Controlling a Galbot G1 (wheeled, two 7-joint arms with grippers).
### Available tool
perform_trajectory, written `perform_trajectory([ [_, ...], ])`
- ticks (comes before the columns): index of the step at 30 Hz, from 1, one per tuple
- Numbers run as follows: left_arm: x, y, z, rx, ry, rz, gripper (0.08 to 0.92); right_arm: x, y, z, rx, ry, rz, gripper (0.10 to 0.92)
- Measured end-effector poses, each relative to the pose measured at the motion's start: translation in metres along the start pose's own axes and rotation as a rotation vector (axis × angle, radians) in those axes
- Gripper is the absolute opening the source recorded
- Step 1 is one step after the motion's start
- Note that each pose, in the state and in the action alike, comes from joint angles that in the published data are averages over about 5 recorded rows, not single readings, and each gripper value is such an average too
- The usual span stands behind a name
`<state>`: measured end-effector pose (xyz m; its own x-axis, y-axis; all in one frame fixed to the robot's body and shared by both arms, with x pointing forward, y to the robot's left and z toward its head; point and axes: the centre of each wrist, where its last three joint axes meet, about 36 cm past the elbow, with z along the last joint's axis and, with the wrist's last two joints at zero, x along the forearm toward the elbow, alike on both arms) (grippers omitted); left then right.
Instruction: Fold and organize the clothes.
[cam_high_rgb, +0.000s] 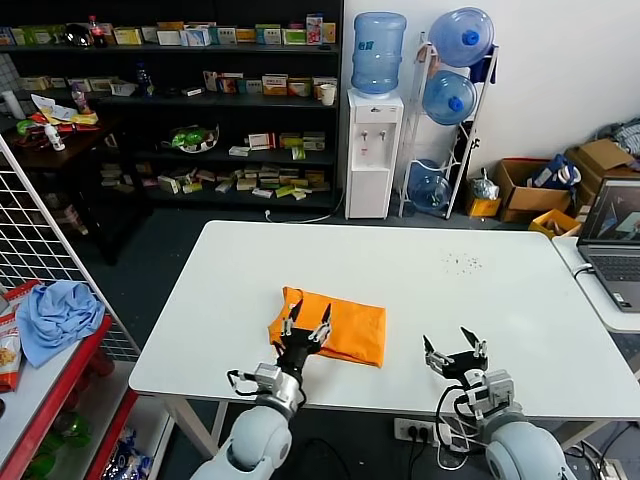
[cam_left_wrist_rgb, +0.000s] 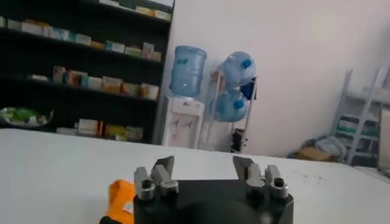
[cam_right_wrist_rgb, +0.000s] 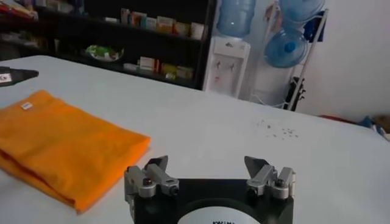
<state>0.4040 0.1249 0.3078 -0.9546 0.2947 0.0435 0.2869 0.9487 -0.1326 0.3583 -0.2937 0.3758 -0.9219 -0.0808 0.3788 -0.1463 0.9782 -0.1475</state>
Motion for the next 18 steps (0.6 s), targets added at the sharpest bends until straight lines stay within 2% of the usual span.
perform_trajectory([
  [3,0.022,0.035,-0.001,-0.064,-0.007,-0.012,0.793,-0.002,-0.001,0.001,-0.01,-0.012,0.012,0.823],
  [7,0.047,0.071,-0.005,-0.133,-0.011,-0.025,0.821,-0.003,-0.003,0.004,-0.026,-0.025,0.03,0.823],
  [12,0.065,0.095,-0.01,-0.202,-0.02,-0.033,0.822,-0.001,-0.007,0.007,-0.039,-0.047,0.047,0.823],
  [18,0.074,0.112,-0.016,-0.263,-0.02,-0.038,0.823,0.008,-0.014,0.01,-0.036,-0.077,0.067,0.823],
])
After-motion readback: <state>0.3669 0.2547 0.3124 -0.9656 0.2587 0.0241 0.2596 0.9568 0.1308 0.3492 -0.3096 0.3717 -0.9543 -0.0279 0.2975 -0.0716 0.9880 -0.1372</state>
